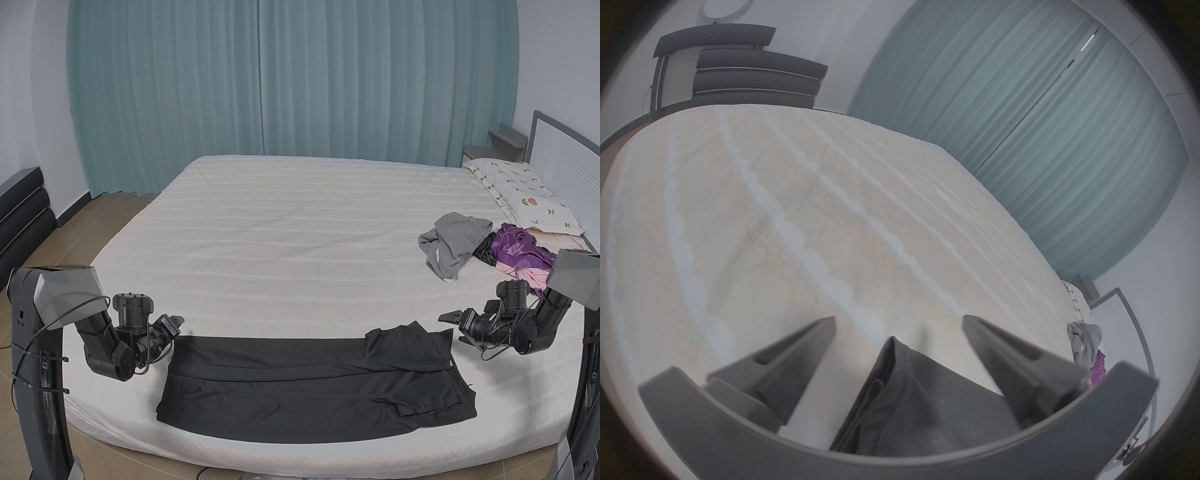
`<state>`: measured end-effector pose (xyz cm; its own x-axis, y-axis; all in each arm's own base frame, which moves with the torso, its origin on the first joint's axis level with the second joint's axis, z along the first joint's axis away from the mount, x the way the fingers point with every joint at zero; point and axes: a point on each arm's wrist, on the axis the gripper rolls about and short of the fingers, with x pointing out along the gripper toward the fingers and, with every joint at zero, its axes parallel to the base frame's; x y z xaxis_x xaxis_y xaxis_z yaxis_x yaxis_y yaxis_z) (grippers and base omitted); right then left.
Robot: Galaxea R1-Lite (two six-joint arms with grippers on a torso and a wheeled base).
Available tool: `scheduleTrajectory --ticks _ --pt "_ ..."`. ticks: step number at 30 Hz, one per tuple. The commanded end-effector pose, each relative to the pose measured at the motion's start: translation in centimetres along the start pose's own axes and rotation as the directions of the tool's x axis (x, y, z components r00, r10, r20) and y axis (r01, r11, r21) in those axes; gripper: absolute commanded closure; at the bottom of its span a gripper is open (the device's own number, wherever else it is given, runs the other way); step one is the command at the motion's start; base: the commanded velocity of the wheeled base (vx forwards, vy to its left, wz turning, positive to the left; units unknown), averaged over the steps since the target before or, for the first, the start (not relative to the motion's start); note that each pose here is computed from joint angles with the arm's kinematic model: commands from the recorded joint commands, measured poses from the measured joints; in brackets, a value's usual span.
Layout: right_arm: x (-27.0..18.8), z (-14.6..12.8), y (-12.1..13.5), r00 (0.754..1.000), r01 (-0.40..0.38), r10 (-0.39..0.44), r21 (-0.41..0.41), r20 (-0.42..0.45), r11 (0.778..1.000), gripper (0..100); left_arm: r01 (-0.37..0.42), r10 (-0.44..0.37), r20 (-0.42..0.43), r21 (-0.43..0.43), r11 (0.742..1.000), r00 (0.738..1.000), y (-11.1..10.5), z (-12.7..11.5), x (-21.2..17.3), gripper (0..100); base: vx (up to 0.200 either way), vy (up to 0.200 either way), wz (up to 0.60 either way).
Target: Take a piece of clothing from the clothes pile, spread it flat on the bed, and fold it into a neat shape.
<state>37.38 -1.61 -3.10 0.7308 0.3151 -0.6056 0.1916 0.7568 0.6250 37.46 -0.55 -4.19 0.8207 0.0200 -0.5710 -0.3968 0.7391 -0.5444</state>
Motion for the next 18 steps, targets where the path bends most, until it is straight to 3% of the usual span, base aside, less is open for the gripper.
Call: scheduleTrajectory --ticks 1,4,8,18 --pt "-3.3 -0.4 1.8 0.998 -0.070 0.069 -0.024 -0.010 0.997 0 -0.010 0.010 0.010 -0.022 1.000 1.000 0.5 0.7 -0.7 0 0.000 0.000 0.00" --pt "-4.0 -2.0 1.4 0.991 -0.128 0.125 -0.042 -0.053 0.991 0 0.002 -0.002 0.001 -0.075 0.997 1.000 0.4 1.2 -2.9 0 0.000 0.000 0.00" --pt "-3.2 -3.3 0.9 0.989 -0.116 0.110 -0.059 -0.096 0.991 0 0.027 -0.033 -0.062 -0.085 0.996 0.998 0.6 0.8 -4.8 0 0.000 0.000 0.00" --pt "-2.2 -4.0 1.3 0.984 -0.153 0.138 -0.141 -0.109 0.978 0 0.033 -0.041 -0.090 -0.084 0.996 0.995 0.7 0.4 -4.5 0 0.000 0.000 0.00"
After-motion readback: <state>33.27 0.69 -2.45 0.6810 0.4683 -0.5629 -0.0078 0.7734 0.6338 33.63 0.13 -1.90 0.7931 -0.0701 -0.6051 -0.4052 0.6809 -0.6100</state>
